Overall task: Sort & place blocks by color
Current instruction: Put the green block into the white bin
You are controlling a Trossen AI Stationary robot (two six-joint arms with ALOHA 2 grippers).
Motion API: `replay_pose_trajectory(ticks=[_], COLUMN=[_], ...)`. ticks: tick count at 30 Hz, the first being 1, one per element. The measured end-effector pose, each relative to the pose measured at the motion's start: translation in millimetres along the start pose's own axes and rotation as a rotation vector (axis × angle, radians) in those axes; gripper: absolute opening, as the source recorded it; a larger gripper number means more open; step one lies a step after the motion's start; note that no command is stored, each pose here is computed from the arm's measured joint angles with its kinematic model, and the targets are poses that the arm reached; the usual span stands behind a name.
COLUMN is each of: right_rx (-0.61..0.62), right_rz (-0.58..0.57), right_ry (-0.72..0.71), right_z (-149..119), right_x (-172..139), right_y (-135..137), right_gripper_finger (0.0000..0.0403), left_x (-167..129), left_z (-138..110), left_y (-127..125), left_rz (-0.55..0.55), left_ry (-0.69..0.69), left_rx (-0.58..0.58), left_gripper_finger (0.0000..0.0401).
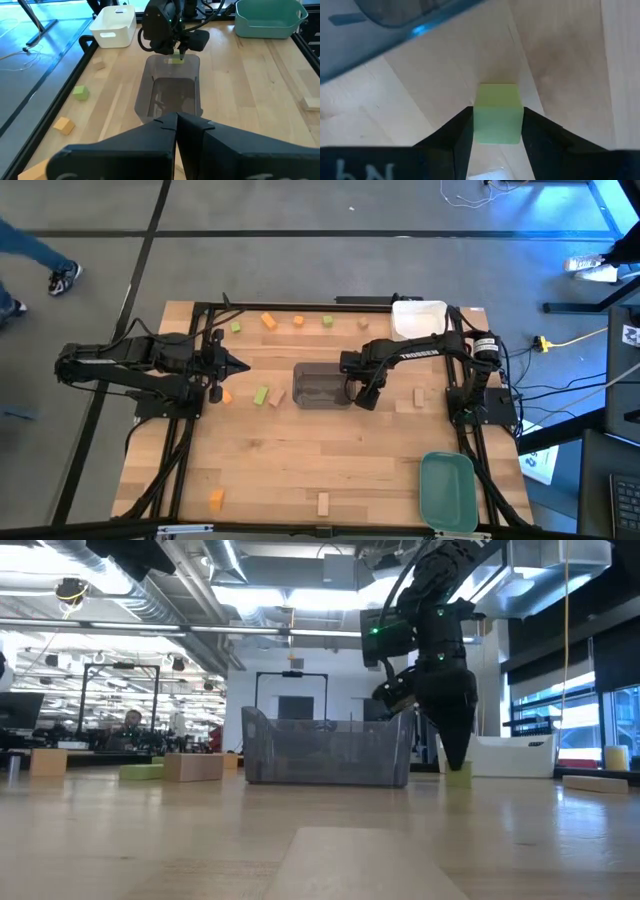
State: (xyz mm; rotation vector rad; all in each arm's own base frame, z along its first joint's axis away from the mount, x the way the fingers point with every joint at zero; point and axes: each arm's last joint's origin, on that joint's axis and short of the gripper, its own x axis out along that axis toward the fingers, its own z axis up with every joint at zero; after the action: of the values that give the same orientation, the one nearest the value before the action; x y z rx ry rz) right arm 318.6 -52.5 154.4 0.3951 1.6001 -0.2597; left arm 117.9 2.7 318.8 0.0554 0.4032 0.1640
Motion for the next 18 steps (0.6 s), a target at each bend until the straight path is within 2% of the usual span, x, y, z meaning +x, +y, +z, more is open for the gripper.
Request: replay_pose_trajectory(ticks=[10, 15, 18], right_rx=[-0.009, -0.01, -0.007], right_rz=[-0.023, -0.022, -0.022], right_ry=[0.041, 0.037, 0.036], right_z=[7.8, 8.7, 9.8], right_x=[21.5, 20.4, 18.4], right_y=[-0.1, 0.2, 0.5], right_gripper_finger=[0.0156, 0.0132, 0.0132], left_x=[0.0, 0.0, 0.0], left_z=[0.0, 0.0, 0.0], left_y=[0.0, -0.1, 0.0], left_rz=[0.0, -0.001, 0.0], left_ry=[0.0, 0.0, 0.0], left_rx=[0.0, 0.0, 0.0], left_gripper_finger=[0.0, 0.0, 0.0])
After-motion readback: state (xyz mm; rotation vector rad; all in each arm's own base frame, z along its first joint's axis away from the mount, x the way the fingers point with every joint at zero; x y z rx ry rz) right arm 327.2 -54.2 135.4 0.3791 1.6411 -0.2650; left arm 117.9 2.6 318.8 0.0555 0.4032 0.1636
